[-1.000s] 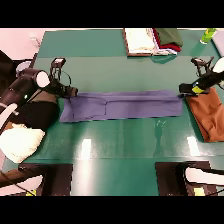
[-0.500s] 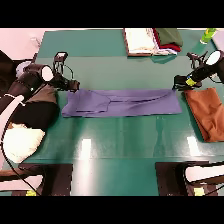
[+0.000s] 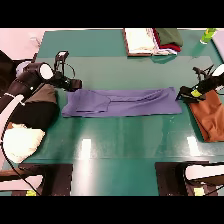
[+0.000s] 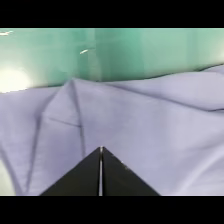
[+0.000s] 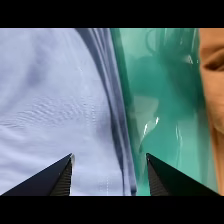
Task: Fold the shirts.
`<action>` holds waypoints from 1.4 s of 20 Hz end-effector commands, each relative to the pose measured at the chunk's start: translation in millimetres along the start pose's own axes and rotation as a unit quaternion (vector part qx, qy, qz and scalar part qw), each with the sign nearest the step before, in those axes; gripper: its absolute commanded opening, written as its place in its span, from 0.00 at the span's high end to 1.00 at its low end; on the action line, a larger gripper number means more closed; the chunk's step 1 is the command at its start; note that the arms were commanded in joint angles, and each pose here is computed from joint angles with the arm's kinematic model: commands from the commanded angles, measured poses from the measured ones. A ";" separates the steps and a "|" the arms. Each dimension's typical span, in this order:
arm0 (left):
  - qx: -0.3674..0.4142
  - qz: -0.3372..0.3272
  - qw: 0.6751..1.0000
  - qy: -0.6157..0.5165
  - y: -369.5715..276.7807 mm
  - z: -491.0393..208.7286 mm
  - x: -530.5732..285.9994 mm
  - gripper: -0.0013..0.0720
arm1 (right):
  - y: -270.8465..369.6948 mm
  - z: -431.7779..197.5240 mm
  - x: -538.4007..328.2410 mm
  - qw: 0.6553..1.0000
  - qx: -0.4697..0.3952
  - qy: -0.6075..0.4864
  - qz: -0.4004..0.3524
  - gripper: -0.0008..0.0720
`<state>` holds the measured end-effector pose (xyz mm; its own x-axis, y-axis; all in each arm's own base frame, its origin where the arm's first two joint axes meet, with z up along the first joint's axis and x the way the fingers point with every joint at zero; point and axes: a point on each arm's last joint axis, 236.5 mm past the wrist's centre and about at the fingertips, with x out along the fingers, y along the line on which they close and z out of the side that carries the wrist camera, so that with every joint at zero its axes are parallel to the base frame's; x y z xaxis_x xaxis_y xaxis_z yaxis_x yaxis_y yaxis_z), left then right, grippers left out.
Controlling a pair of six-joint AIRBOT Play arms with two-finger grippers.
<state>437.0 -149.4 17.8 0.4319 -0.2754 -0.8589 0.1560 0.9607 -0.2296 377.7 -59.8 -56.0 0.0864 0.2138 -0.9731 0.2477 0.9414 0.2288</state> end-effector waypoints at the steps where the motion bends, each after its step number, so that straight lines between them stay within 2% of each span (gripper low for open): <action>1: -0.017 -0.033 0.999 -0.001 -16.2 0.8 1.0 0.94 | 0.4 -7.0 19.5 1.000 -0.003 0.000 -0.002 0.27; 4: -0.002 -0.042 0.999 -0.001 -32.8 -2.0 2.8 0.94 | 7.4 -2.6 26.2 1.000 -0.012 -0.011 -0.003 0.29; 5: 0.006 -0.047 0.999 -0.004 -41.9 -2.3 3.5 0.94 | 10.9 -2.7 26.9 1.000 -0.017 -0.010 -0.003 0.32; 6: 0.014 -0.052 0.999 -0.008 -51.0 -2.3 4.1 0.94 | 13.7 -2.8 27.5 1.000 -0.021 -0.010 -0.003 0.40; 7: 0.021 -0.057 0.998 -0.010 -60.0 -3.6 5.9 0.94 | 16.2 -2.9 28.1 1.000 -0.024 -0.010 -0.003 0.40; 8: 0.026 -0.063 0.998 -0.008 -69.8 -6.5 9.7 0.94 | 19.6 -3.7 29.0 0.999 -0.030 -0.009 -0.004 0.52; 9: 0.031 -0.068 0.997 -0.002 -77.8 -11.5 14.5 0.94 | 22.2 -4.1 29.7 0.999 -0.036 -0.008 -0.004 0.75; 10: 0.037 -0.072 0.997 0.009 -85.9 -18.9 21.6 0.94 | 24.5 -4.5 29.9 0.999 -0.043 -0.008 -0.004 0.88; 11: 0.040 -0.079 0.996 0.019 -94.9 -25.8 28.6 0.94 | 26.0 -4.3 27.9 0.999 -0.045 -0.010 -0.004 0.96; 15: 0.032 -0.115 0.993 0.024 -132.7 -36.6 52.9 0.94 | 32.3 -2.4 -1.8 0.998 -0.055 -0.040 -0.005 0.96; 19: 0.062 -0.134 0.988 0.037 -170.3 -36.7 68.3 0.94 | 52.3 -3.8 -58.1 0.994 -0.071 -0.087 0.008 0.96; 24: 0.094 -0.150 0.983 0.057 -212.5 -45.1 96.5 0.94 | 124.2 -5.2 -149.4 0.976 -0.112 -0.157 0.098 0.96; 28: 0.118 -0.162 0.976 0.084 -232.4 -67.9 116.8 0.94 | 181.4 -16.4 -195.0 0.958 -0.170 -0.192 0.124 0.97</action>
<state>400.5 -384.0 -46.6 0.2199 -0.5261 -0.8215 0.4386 0.8055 -0.3984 396.2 38.1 132.4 0.4383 0.3253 -0.8379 -0.0589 0.9406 0.3344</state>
